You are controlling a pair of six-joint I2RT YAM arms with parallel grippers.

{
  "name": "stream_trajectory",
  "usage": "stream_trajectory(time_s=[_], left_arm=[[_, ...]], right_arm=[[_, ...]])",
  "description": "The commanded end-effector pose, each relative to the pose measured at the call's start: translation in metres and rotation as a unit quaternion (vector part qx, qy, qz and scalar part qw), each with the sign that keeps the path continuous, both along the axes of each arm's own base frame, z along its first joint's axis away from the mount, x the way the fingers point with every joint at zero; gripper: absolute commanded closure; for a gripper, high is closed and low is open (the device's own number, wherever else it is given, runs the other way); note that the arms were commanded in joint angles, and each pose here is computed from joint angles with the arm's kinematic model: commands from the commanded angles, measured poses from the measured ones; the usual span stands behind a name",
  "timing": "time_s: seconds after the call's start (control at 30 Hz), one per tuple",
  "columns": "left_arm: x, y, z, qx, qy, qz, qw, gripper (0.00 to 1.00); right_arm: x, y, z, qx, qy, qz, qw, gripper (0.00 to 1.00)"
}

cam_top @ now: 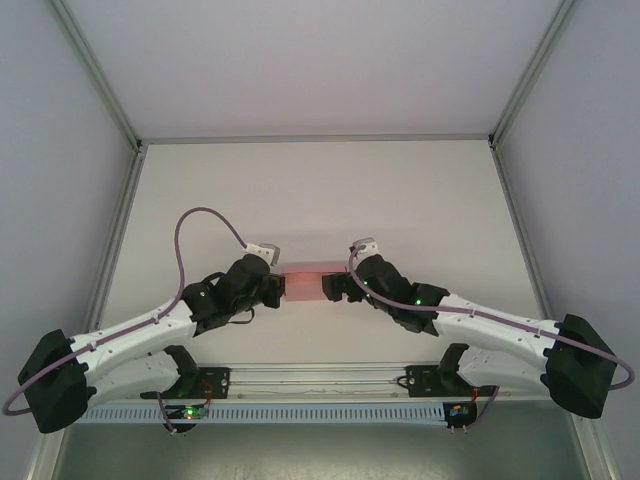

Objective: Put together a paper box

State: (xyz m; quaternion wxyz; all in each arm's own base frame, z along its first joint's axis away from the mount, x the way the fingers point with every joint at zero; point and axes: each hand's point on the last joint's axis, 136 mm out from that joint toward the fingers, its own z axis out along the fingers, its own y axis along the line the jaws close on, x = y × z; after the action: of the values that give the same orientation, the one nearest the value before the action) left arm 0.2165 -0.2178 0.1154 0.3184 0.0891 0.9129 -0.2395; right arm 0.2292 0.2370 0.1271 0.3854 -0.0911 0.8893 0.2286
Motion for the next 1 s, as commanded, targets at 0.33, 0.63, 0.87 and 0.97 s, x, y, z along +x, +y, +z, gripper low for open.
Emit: stream_trajectory(time_s=[0.33, 0.63, 0.87, 0.97], left_arm=[[-0.022, 0.015, -0.035, 0.075, 0.037, -0.023, 0.996, 1.0], [-0.023, 0.012, -0.032, 0.082, 0.036, -0.034, 0.995, 1.0], [-0.03, 0.004, -0.017, 0.067, 0.041, -0.054, 0.995, 0.78], [-0.036, 0.001, -0.007, 0.054, 0.046, -0.064, 0.995, 0.57]], right_arm=[[0.021, -0.036, -0.003, 0.055, 0.049, -0.089, 0.993, 0.01], [0.001, -0.035, -0.046, 0.019, 0.12, -0.06, 0.991, 0.02], [-0.014, -0.049, -0.073, 0.002, 0.153, -0.081, 0.985, 0.02], [-0.017, -0.051, -0.078, -0.001, 0.158, -0.085, 0.984, 0.02]])
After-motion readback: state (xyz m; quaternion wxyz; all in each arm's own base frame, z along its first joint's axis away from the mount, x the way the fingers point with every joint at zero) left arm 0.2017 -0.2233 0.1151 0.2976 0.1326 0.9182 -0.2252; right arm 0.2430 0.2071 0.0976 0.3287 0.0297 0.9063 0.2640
